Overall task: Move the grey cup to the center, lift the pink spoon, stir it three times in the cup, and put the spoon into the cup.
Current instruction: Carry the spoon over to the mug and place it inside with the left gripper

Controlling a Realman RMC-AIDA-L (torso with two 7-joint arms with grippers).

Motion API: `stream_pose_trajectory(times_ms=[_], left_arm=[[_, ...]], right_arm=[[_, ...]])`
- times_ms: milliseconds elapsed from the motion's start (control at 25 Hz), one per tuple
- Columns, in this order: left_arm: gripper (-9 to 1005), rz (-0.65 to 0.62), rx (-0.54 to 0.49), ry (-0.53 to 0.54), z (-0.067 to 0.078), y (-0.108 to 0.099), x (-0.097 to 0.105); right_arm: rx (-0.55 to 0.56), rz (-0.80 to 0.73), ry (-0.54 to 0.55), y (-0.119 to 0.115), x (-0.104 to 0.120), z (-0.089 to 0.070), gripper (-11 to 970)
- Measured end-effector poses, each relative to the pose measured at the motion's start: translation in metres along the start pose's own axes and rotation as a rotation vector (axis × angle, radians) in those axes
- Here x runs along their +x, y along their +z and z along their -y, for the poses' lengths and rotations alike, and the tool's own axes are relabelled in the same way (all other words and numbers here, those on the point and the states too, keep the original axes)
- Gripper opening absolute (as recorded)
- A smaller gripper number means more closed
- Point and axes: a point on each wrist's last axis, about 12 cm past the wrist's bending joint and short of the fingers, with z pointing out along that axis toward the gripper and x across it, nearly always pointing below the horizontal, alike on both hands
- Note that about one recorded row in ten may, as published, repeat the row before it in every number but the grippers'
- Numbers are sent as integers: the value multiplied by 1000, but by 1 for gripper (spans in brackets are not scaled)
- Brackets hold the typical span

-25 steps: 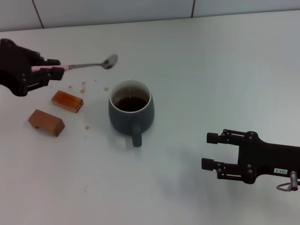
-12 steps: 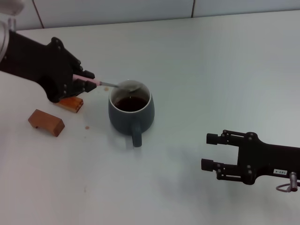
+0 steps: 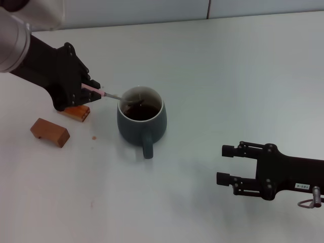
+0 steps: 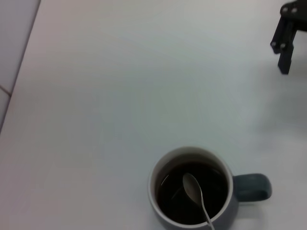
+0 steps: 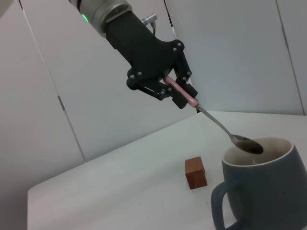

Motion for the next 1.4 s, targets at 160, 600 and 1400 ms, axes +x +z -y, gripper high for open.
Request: stream_pose_trajectory(times_ms=[160,600,1400], left_arm=[[153,-36,-20,32,-3,3,-7],[157,-183,-23,186,1,28,-36],[163,-239,16,321,19,55,-63]], right_arm=[[-2,0,2,0,0,0,740],[-11,1,3,1,0,-1,740],[-28,-3,5,4,-1,-2,741]])
